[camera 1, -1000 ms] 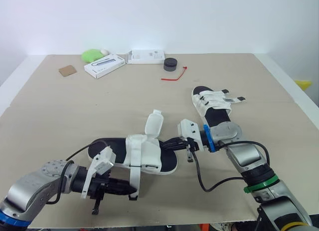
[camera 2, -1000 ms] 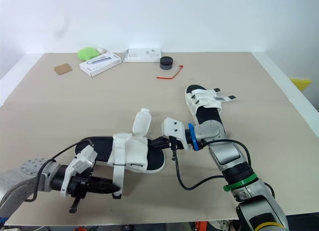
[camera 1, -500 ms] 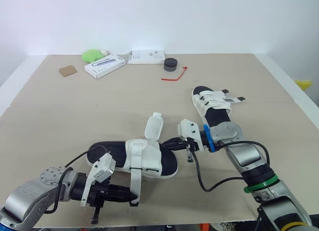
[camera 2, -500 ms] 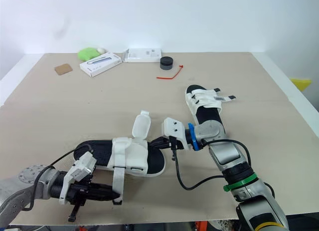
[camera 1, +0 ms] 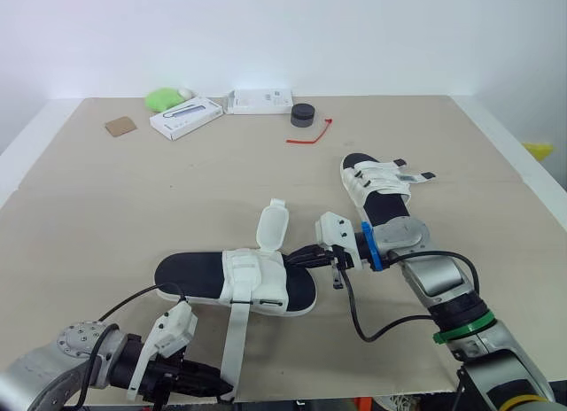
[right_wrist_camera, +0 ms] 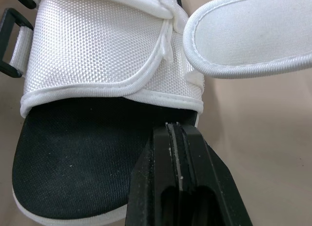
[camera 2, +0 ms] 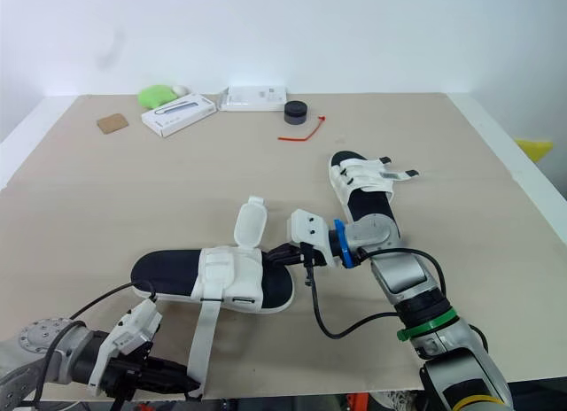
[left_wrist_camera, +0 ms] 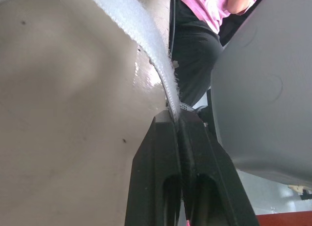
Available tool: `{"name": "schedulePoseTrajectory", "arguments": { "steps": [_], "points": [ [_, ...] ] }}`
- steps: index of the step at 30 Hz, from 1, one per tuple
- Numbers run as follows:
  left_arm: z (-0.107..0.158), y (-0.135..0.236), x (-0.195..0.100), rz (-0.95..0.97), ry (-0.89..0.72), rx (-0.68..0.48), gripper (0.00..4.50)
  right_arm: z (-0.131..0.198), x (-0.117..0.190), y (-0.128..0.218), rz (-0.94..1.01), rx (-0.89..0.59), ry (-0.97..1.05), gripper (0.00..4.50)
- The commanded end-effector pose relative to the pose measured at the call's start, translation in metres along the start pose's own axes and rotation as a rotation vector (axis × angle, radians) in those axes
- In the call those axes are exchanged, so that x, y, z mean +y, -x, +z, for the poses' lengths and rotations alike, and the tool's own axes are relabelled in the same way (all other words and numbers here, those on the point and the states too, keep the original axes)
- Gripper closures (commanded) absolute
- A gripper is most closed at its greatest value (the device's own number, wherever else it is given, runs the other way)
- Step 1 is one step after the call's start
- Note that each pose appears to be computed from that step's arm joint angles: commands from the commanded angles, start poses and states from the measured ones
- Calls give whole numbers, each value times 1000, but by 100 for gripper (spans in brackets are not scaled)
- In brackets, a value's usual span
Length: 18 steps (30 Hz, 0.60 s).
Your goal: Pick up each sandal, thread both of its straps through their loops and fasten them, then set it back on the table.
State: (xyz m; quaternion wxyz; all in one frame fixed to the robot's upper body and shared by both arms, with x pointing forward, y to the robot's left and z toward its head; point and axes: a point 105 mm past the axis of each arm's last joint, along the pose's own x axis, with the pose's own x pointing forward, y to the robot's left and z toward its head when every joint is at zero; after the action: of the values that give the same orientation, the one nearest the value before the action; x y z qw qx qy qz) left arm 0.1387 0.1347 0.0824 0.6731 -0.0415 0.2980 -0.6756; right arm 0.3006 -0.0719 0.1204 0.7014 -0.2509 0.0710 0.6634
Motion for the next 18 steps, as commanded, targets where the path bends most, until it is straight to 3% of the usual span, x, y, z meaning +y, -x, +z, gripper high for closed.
{"name": "schedulePoseTrajectory", "arguments": {
  "steps": [1,9,15,16,18],
  "points": [
    [4,-1,-12,-38,-35,2,439,10,2,-1,12,-20,43,450],
    [-11,-1,-13,-30,-28,17,439,10,3,-3,16,-22,43,450],
    [-5,7,5,95,-223,13,439,10,3,-2,17,-20,42,450],
    [-4,10,9,114,-275,28,381,10,3,-2,18,-20,42,450],
    [2,14,14,142,-438,78,341,10,2,-2,20,-19,42,450]
  ]
}}
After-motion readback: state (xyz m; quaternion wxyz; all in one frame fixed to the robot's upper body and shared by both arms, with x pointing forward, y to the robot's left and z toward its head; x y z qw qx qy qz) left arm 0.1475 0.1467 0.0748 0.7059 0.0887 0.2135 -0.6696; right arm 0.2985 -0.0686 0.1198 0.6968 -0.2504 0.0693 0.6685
